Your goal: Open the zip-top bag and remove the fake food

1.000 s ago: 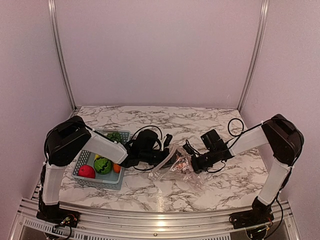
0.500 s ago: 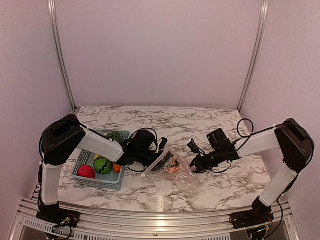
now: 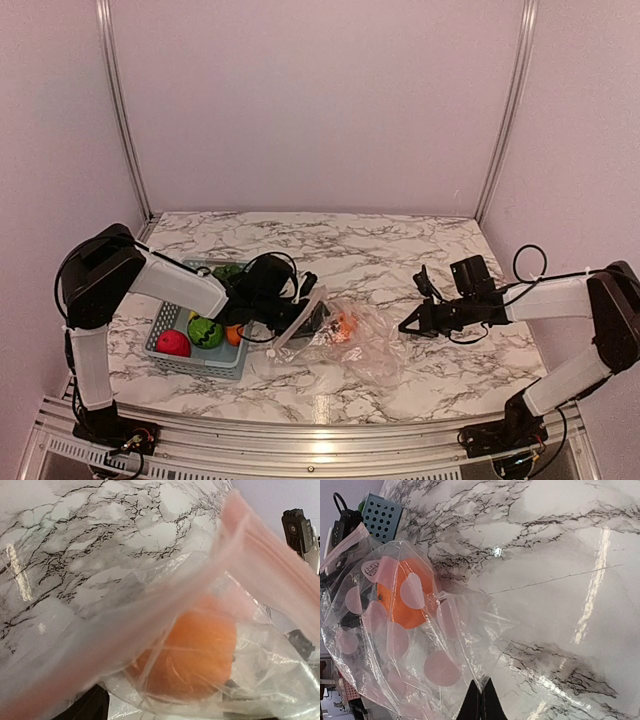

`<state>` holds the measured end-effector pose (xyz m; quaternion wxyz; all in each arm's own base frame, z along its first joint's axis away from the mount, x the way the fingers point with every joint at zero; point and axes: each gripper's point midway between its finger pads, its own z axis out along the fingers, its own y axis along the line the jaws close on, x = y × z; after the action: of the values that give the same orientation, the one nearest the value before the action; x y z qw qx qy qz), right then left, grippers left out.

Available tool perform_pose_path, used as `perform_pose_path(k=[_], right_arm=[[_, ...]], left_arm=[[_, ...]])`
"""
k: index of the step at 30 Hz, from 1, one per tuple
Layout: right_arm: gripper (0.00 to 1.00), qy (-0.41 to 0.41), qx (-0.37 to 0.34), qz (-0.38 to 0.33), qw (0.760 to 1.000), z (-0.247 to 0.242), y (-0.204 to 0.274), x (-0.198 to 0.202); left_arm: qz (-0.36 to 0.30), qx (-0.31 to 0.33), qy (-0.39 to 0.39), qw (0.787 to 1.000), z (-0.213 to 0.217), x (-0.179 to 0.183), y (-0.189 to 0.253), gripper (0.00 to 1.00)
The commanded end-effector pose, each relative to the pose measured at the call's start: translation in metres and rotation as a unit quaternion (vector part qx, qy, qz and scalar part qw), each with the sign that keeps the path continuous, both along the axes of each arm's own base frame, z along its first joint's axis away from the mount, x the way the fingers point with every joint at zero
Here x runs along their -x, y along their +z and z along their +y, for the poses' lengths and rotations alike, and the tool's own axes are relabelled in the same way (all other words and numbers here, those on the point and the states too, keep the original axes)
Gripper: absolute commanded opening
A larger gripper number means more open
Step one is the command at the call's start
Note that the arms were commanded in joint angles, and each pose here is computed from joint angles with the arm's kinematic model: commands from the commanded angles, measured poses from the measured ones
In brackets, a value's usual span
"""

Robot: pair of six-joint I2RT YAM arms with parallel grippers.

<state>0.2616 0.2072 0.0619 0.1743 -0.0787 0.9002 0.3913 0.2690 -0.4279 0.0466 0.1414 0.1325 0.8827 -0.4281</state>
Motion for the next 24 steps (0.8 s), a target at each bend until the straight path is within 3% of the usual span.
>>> perform_pose_path(k=[1,4,7,14,19,24], right_arm=[[0.00,-0.023,0.008,0.003,1.000,-0.009,0.001,-0.002],[0.00,-0.019,0.004,0.004,1.000,-0.008,0.001,-0.001],[0.00,-0.013,-0.003,0.008,1.000,-0.005,0.001,0.000],[0.00,0.001,-0.011,0.006,1.000,0.002,0.006,-0.002],[0.00,0.012,-0.013,0.002,1.000,0.009,0.009,-0.002],[0.00,0.015,-0.018,0.002,1.000,0.016,0.011,-0.002]], left_arm=[[0.013,-0.066,0.018,0.998,0.027,0.003,-0.024,0.76],[-0.002,-0.050,0.008,0.999,0.020,0.002,-0.015,0.74],[-0.037,-0.015,-0.023,0.999,0.001,0.006,0.011,0.83],[-0.069,-0.016,-0.037,0.997,-0.024,0.002,0.030,0.99],[-0.078,-0.073,-0.016,0.994,-0.035,-0.015,0.016,0.99],[-0.081,-0.156,-0.048,0.983,-0.046,-0.011,-0.015,0.99]])
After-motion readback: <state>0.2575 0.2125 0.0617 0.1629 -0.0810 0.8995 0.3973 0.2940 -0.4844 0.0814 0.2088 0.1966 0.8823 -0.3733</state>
